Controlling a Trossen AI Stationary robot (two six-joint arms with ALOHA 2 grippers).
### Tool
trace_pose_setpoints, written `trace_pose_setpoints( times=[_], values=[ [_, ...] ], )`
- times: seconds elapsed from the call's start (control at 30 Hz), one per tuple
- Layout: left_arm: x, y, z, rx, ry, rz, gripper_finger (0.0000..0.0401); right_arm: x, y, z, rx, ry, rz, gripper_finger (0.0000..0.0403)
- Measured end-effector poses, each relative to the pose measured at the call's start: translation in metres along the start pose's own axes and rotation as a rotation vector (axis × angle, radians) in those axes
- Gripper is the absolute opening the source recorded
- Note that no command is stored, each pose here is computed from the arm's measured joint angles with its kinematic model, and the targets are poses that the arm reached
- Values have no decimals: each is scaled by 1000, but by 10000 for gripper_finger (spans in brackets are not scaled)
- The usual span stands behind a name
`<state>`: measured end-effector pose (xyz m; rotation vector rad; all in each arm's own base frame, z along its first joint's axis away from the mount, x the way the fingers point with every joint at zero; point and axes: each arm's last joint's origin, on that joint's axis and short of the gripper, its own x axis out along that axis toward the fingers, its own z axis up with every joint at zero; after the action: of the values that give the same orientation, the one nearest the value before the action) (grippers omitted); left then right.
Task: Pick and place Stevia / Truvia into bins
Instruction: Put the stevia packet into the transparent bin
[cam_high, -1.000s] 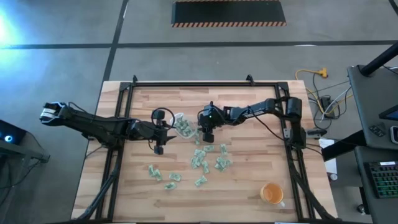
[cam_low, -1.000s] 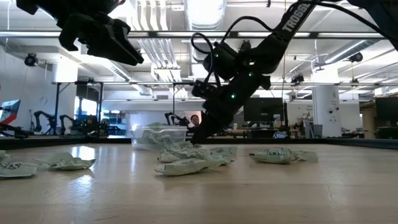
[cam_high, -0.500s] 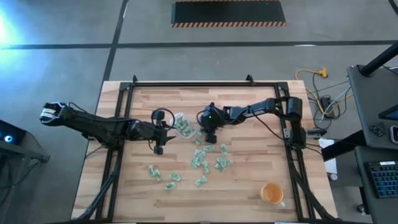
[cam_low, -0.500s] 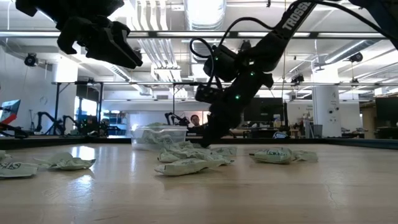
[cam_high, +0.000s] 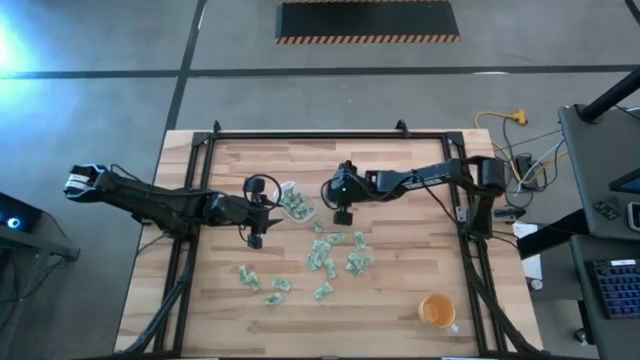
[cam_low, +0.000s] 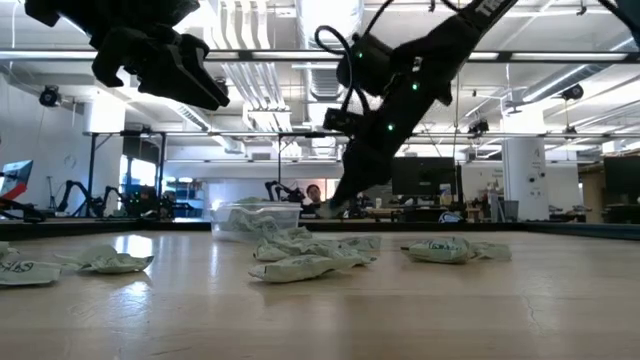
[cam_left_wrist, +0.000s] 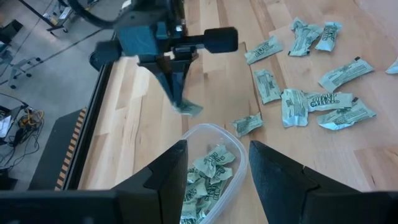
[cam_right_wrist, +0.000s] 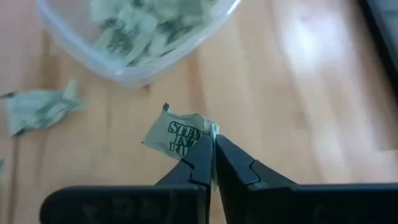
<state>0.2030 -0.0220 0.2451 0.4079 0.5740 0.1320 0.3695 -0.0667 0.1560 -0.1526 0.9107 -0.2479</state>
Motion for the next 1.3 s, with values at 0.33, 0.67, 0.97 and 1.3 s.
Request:
trace_pose_setpoints(
  times=[0.33,0.67,0.97,1.3],
  values=[
    [0,0,0,0,0,0,156,-9,14,25,-57,-217,-164,9],
    [0,0,0,-36,1,0,156,-9,19,36,-93,-383,-34,9],
    [0,0,0,-78,0,-1,156,-8,18,40,-105,-456,55,9],
    [0,-1,-1,-77,11,-3,156,27,19,46,-98,-401,69,9]
  ],
)
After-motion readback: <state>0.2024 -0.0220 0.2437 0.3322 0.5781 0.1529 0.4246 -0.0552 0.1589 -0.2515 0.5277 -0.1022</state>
